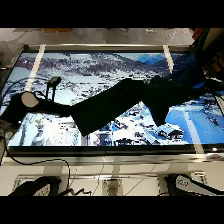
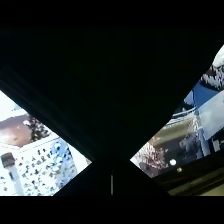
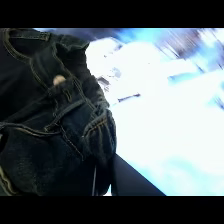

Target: Fold the clothes and pants, and hang the long-sleeved shirts on hangers.

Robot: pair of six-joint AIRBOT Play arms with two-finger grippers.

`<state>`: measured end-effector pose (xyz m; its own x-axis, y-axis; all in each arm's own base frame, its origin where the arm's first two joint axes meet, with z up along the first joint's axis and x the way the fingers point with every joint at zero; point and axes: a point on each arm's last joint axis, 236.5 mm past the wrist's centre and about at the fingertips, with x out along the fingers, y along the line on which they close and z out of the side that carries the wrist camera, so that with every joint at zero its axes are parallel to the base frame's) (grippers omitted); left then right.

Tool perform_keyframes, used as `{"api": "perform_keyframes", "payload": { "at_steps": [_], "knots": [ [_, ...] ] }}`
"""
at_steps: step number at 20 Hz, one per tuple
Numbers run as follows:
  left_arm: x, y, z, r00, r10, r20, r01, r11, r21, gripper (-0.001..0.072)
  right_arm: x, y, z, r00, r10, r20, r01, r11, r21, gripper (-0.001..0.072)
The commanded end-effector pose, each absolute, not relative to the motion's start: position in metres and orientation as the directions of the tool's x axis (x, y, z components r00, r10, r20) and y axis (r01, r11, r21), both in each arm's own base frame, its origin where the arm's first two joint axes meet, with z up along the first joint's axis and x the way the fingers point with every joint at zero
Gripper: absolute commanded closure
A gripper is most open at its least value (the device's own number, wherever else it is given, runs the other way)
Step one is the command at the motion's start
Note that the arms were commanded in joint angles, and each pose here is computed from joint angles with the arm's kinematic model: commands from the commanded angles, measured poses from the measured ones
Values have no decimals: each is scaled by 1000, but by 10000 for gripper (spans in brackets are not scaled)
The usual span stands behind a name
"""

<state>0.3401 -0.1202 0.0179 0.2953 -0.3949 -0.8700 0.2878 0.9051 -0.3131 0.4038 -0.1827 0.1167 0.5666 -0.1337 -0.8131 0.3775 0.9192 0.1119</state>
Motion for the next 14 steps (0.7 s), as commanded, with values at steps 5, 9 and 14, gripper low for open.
{"api": "perform_keyframes", "payload": {
  "at_steps": [5, 9, 14],
  "knots": [
    [282, -129, -50, 123, -441, -889, 180, 891, -417, 48, 362, -219, 106, 496, -132, -858, 450, 884, 124, 681],
    [268, -126, -72, 60, -436, -898, 136, 895, -425, 120, 362, -219, 102, 489, -125, -863, 450, 884, 127, 681],
    [286, -144, -97, 49, -587, -808, -29, 808, -589, 120, 363, -219, 103, 492, -128, -861, 448, 885, 124, 681]
  ]
}}
